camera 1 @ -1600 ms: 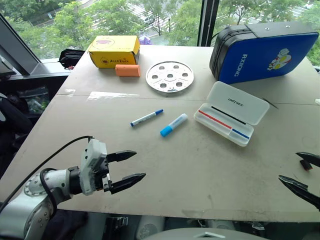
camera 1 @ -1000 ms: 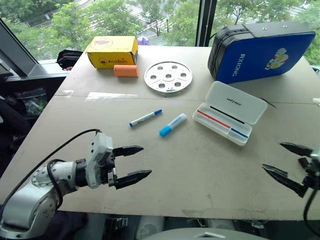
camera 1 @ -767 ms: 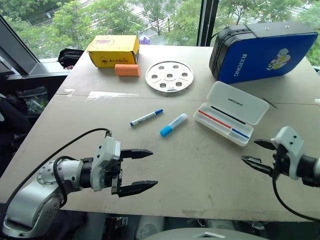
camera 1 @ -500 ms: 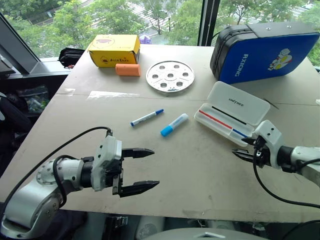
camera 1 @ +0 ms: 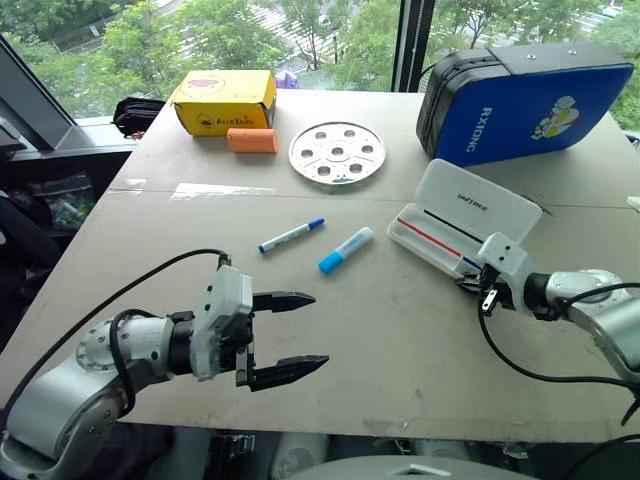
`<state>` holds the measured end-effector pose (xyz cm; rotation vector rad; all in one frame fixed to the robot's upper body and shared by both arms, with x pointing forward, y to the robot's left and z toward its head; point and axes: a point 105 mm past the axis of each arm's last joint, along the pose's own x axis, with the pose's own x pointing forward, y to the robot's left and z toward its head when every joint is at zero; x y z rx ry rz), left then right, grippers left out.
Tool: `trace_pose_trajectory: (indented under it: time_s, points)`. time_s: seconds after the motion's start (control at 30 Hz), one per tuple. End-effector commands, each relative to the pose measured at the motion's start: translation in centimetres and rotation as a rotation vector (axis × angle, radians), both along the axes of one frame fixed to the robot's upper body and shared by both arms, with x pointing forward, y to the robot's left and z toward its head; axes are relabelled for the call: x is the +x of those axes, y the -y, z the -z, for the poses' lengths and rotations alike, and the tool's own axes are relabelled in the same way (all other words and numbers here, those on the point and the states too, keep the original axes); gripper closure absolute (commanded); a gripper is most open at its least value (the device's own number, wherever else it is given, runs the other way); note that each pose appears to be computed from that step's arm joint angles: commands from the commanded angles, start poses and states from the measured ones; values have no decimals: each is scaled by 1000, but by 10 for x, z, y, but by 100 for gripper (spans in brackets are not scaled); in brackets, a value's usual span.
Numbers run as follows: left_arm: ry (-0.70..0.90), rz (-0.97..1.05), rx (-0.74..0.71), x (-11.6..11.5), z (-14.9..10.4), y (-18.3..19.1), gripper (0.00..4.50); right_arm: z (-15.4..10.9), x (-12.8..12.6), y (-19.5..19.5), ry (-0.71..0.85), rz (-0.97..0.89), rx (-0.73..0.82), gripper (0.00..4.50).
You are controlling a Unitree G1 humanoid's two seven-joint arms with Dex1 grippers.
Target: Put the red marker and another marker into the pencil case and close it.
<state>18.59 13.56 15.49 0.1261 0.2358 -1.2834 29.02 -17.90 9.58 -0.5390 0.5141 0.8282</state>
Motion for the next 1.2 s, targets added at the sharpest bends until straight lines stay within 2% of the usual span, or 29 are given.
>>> trace_pose_trajectory:
  time_s: [0.03, 0.27, 0.5, 0.7, 0.93, 1.03, 1.07, 1.2]
  points:
    - [42, 15, 3, -4, -10, 4, 0, -5, -3, 14, 16, -111, -95, 445]
    - [38, 11, 17, -8, -12, 1, 0, -8, -15, 32, 20, -452, -196, 445]
    - [43, 3, 24, -20, -17, 7, 0, -15, -4, 9, 51, -641, -172, 445]
    - [48, -20, 28, -29, -18, 7, 0, -12, 0, -2, 58, -700, -186, 445]
    - [32, -99, 27, -34, -12, -11, 0, -13, 6, -13, 59, -715, -169, 445]
    - [29, -124, 12, -34, -12, -13, 0, -17, 7, -15, 62, -716, -148, 356]
    - [27, -139, 6, -33, -12, -15, 0, -20, 5, -15, 66, -722, -144, 340]
    - [12, -191, -19, -19, -7, -23, 0, -34, -3, -10, 81, -698, -91, 186]
